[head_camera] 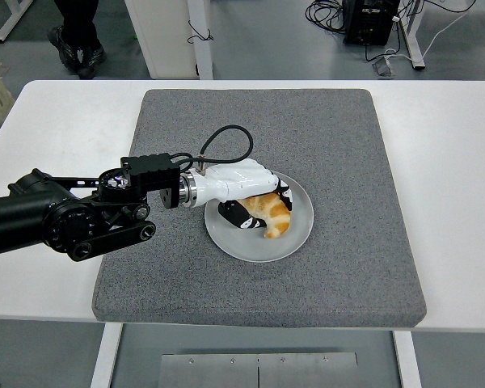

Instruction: Place the bread on the plate

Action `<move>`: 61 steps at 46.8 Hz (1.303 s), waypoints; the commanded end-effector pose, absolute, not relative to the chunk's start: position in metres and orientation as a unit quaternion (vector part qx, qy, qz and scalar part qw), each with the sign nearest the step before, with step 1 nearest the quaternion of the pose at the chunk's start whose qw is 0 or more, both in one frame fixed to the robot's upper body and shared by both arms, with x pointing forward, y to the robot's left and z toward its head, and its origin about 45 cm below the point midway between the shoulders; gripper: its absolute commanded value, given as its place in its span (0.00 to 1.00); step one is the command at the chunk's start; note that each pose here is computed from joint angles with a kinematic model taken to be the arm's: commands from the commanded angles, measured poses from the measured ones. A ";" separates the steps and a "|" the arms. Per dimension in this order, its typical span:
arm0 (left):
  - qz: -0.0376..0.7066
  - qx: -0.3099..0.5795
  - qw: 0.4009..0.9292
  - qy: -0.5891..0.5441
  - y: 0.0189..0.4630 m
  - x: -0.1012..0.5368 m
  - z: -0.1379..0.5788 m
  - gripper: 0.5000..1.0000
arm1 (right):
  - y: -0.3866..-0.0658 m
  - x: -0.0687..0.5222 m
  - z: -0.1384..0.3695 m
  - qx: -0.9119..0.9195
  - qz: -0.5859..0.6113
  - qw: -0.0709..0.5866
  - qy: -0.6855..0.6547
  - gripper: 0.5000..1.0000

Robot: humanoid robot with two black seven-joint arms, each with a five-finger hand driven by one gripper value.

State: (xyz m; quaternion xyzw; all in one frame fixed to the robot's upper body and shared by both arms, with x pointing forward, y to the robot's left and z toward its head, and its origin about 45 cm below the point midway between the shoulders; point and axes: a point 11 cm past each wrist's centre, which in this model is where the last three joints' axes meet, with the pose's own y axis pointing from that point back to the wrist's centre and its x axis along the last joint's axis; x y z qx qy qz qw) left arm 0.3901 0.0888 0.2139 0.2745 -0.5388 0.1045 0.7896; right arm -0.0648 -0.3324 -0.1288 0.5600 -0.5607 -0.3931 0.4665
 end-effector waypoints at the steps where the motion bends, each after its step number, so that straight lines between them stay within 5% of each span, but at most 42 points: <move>1: 0.105 0.275 0.790 -0.538 0.089 0.390 0.213 0.00 | -0.332 -0.065 -0.129 0.560 -0.393 0.467 -0.561 1.00; 16: 0.111 0.273 0.791 -0.536 0.089 0.392 0.216 0.00 | -0.332 -0.065 -0.129 0.560 -0.393 0.466 -0.561 1.00; 17: 0.113 0.273 0.791 -0.536 0.090 0.393 0.217 0.16 | -0.332 -0.065 -0.129 0.560 -0.393 0.466 -0.561 1.00; 19: 0.115 0.273 0.791 -0.535 0.090 0.393 0.217 0.65 | -0.332 -0.065 -0.129 0.560 -0.393 0.467 -0.561 1.00; 26: 0.115 0.270 0.793 -0.534 0.093 0.393 0.220 0.94 | -0.332 -0.065 -0.129 0.560 -0.393 0.467 -0.561 1.00; 44: 0.144 0.242 0.795 -0.538 0.110 0.395 0.264 0.95 | -0.332 -0.065 -0.129 0.560 -0.393 0.466 -0.561 1.00; 61: 0.256 0.197 0.818 -0.476 0.134 0.421 0.330 0.95 | -0.332 -0.065 -0.129 0.560 -0.393 0.467 -0.561 1.00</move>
